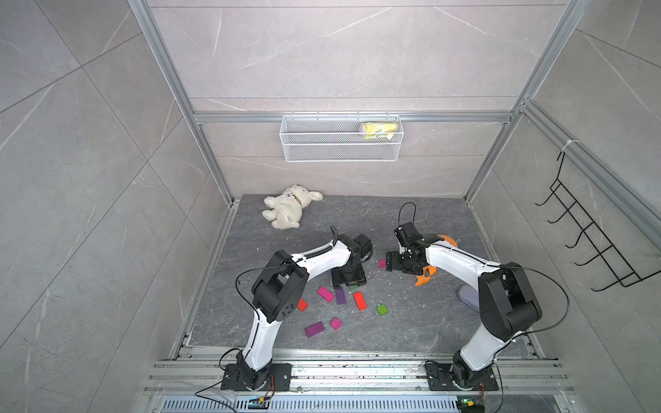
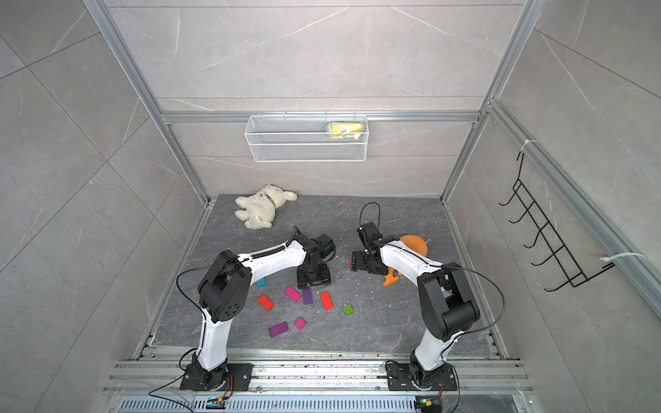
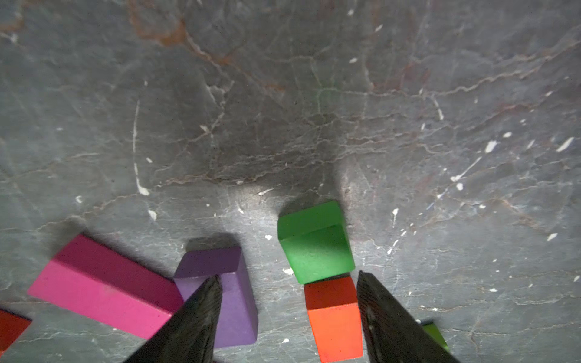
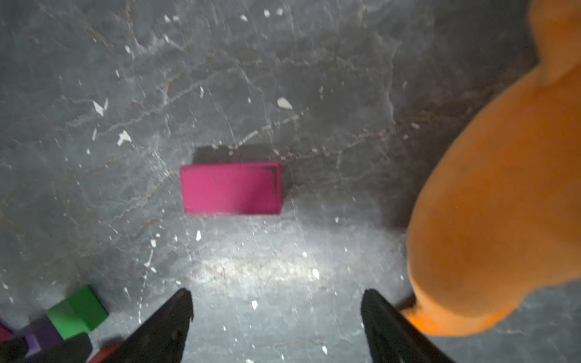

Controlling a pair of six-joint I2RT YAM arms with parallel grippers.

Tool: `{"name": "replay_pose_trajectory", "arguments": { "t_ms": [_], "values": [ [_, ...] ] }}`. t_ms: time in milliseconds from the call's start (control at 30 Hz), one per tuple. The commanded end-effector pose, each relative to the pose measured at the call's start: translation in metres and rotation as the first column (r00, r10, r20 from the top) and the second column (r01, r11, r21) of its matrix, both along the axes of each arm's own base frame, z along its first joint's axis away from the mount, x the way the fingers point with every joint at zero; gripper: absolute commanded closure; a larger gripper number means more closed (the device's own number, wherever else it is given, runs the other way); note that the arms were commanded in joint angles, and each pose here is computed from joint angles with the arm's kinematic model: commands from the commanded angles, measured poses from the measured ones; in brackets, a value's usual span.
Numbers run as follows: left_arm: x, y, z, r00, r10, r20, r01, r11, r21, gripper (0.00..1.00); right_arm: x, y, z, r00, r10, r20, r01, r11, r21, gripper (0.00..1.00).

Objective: Assemble the number 7 with building blocks
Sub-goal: Pick up the building block from the center of the board.

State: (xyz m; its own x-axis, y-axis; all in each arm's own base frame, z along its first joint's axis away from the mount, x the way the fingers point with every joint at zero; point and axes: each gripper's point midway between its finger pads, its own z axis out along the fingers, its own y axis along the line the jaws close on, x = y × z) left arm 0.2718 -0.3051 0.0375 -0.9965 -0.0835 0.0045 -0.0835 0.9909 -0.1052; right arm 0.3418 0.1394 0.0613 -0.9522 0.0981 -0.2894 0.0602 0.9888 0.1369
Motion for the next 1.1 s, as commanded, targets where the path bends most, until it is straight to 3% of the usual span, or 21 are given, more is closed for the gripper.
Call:
{"name": "replay_pose_trajectory", "arguments": {
  "t_ms": [0, 500, 1067],
  "values": [
    [0.003, -0.009, 0.003, 1.0, 0.019, -0.002, -0.019, 1.0, -0.023, 0.28, -0.007, -0.002, 0.013, 0.999, -0.011, 0.033, 0.011, 1.0, 0.028, 0.13],
    [0.01, -0.02, 0.026, 0.998, 0.028, 0.064, -0.025, 0.999, -0.042, 0.34, -0.017, -0.005, 0.008, 0.999, -0.024, 0.025, 0.023, 0.999, 0.031, 0.14],
    [0.003, -0.01, 0.002, 0.999, 0.043, 0.024, -0.044, 0.998, 0.034, 0.36, -0.015, -0.006, 0.013, 0.999, -0.023, 0.039, 0.022, 0.999, 0.03, 0.14]
  ]
}}
